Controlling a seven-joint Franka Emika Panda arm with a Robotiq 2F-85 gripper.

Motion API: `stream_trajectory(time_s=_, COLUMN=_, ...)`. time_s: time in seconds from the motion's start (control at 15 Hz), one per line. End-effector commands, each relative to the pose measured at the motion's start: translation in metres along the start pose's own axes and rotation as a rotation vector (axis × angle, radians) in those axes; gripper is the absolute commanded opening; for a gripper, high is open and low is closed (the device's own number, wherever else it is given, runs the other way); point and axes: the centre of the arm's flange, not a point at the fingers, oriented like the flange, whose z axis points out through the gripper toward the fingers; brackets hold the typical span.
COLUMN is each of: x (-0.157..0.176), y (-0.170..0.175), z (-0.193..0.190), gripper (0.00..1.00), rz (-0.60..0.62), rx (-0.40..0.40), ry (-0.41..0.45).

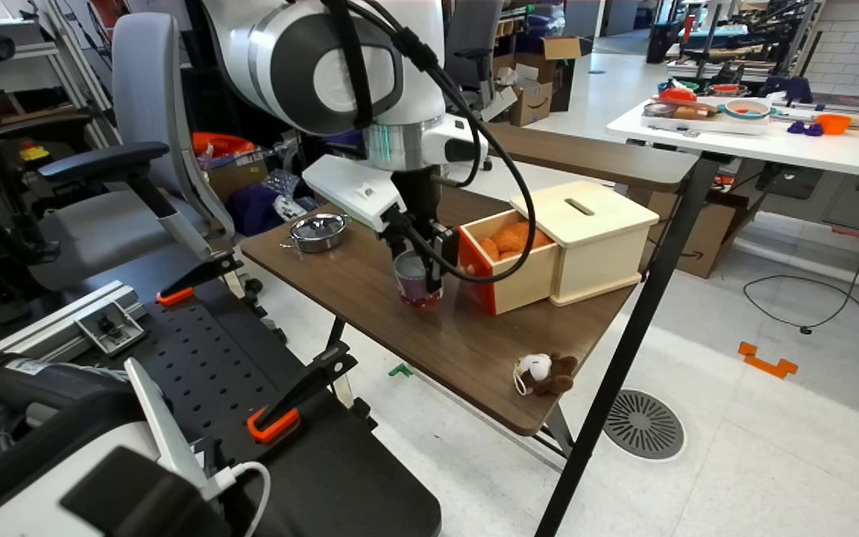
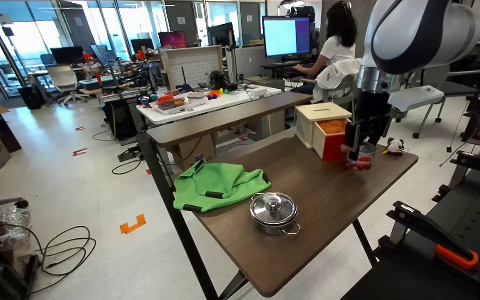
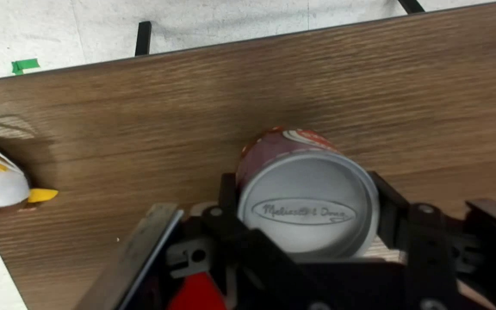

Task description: Move the can to the left of the drawer

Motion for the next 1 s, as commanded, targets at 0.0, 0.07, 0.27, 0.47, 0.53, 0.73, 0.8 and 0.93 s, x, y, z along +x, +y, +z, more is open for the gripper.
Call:
stream_trajectory(time_s=0.0, x=-0.006, y=-0.018, z=-0.053, gripper=0.46, rz=0.023, rx=0.042, ry=-0.001)
stream_trajectory(time_s=0.07, x=-0.002, y=-0.025, z=-0.065, gripper=0.46, rz=0.036, rx=0.049, ry=-0.004)
stream_trajectory(time_s=0.27, x=0.018, y=-0.048, z=-0.095, gripper=0.46, rz=0.067, rx=0.071, ry=0.000)
stream_trajectory(time_s=0.47, x=0.041, y=-0.078, z=-0.116, gripper=0.46, rz=0.084, rx=0.083, ry=0.011)
stream_trajectory(time_s=0.53, x=0.048, y=-0.088, z=-0.120, gripper=0.46, rz=0.089, rx=0.087, ry=0.017)
stream_trajectory(time_s=0.73, x=0.079, y=-0.121, z=-0.125, gripper=0.46, rz=0.112, rx=0.096, ry=0.021)
stream_trajectory(time_s=0.8, x=0.090, y=-0.129, z=-0.126, gripper=0.46, rz=0.123, rx=0.099, ry=0.021)
stream_trajectory(time_s=0.93, x=0.114, y=-0.144, z=-0.125, gripper=0.46, rz=0.153, rx=0.102, ry=0.028)
